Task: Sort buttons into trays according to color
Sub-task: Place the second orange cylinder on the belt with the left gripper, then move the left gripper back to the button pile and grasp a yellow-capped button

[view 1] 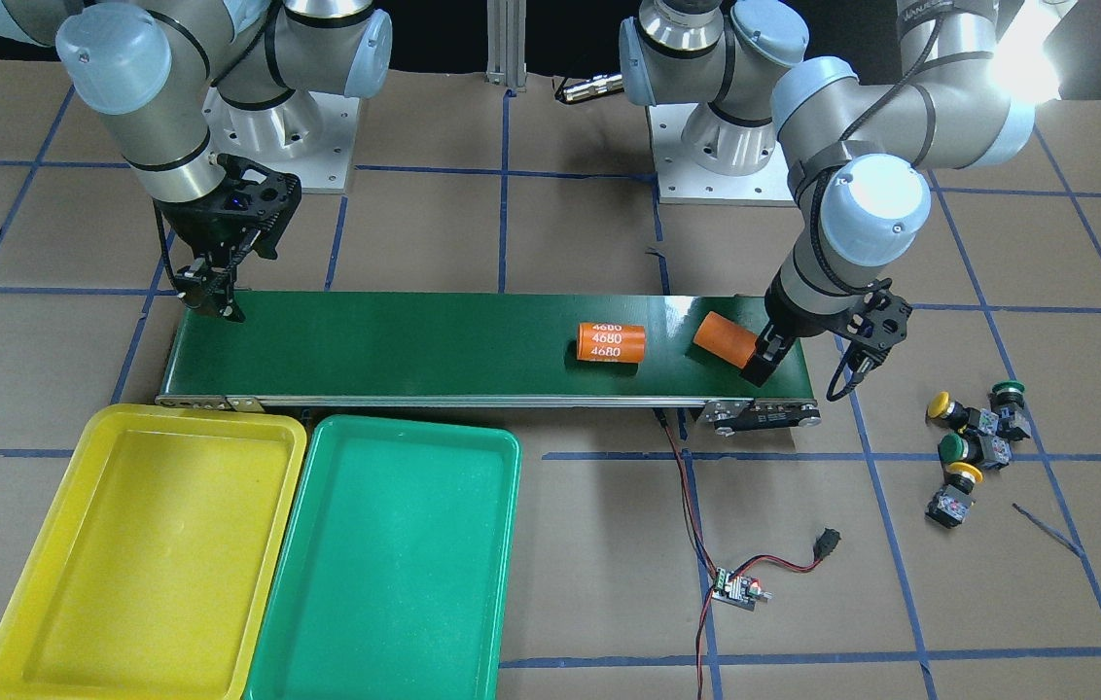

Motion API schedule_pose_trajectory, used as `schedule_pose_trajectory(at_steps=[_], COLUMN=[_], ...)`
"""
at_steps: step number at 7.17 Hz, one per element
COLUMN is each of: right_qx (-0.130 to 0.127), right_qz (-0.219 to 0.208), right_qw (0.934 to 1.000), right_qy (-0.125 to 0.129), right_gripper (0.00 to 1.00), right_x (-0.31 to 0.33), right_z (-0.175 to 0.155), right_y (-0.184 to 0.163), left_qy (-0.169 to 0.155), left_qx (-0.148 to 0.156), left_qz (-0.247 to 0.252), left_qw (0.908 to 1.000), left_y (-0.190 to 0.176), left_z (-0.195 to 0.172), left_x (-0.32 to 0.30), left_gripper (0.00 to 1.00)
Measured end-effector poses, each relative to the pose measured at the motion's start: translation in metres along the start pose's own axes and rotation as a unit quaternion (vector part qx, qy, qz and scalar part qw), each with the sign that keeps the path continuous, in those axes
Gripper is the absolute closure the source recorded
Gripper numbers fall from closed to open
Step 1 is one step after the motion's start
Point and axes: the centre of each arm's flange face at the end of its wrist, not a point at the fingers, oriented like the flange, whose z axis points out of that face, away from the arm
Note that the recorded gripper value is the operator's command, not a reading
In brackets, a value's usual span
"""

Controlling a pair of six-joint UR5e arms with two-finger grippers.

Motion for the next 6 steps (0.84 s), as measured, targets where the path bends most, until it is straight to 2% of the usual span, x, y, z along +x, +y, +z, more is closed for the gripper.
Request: schedule_pose_trajectory(at_steps=[2, 4, 6], right_qx=[0.002, 0.009, 0.009], right_qz=[0.000, -0.009, -0.078], right_qw=[1.0000, 0.9999, 0.9969], right_qy=[0.000, 0.002, -0.007], right_gripper=[0.00, 0.00, 0.00], right_x=[0.007, 0.016, 0.018], right_z=[0.007, 0.018, 0.027], right_y=[-0.001, -0.002, -0.001], left_qy=[0.010, 0.020, 0.025], left_qx=[-0.003, 0.005, 0.024], left_qz=[0.066, 0.149, 0.239], left_qw=[0.9978, 0.9886, 0.9704], left_y=[-0.064, -0.129, -0.179], left_z=[-0.017, -0.025, -0.030], left_x=[-0.018, -0.029, -0.020], left_gripper=[0.00, 0.00, 0.00])
